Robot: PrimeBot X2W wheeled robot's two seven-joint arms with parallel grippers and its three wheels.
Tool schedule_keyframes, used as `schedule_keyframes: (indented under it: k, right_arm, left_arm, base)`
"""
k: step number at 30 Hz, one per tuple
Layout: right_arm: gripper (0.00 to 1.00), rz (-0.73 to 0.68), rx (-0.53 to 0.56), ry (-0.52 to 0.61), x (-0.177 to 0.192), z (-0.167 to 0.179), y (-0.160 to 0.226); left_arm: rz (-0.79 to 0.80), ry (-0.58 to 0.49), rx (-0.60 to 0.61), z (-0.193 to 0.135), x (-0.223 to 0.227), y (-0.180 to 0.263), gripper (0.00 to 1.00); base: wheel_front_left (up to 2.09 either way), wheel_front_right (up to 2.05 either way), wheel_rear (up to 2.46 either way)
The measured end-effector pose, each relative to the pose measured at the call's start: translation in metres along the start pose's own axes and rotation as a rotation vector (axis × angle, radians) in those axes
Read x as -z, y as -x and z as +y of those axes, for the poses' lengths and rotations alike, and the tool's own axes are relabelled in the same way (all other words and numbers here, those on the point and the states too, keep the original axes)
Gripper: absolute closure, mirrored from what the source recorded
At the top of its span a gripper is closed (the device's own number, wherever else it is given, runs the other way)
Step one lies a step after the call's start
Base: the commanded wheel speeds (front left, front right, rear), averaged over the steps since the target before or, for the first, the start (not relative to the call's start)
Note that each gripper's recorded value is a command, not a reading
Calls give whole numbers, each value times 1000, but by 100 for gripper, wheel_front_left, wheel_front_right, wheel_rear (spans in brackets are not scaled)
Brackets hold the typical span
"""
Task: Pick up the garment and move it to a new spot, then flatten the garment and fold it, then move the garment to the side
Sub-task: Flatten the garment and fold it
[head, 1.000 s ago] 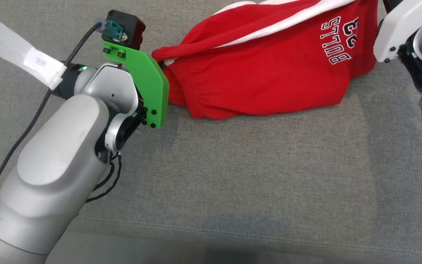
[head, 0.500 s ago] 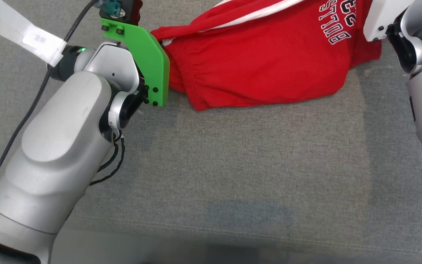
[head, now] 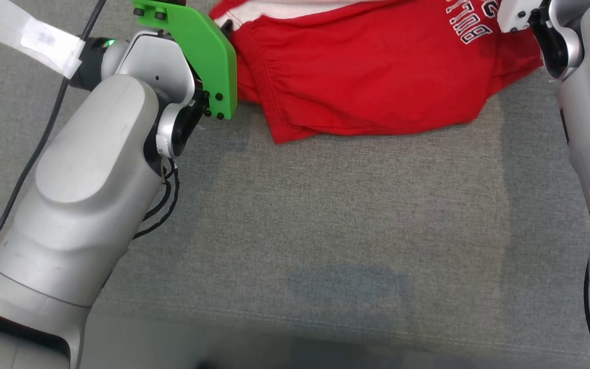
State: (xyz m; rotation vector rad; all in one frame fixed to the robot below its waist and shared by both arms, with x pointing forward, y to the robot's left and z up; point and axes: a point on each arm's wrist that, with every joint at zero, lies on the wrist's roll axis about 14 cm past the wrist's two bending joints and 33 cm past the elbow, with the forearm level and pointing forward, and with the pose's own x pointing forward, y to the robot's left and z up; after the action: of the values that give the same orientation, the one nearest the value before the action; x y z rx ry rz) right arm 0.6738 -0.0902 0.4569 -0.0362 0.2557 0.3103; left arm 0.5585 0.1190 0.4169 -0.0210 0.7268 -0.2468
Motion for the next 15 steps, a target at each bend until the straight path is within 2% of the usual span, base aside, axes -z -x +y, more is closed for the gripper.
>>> schedule_keyframes:
  k: [10,15]
  right_arm:
    - [0,-64,10,-21,-11,-1,-4]
    - [0,-106,25,-39,-22,-8,6]
  left_arm:
    - [-119,43,-24,9,-9,6,0]
    - [-311,74,-18,8,-24,26,0]
  base:
    - [0,0,0]
    - [0,0,0]
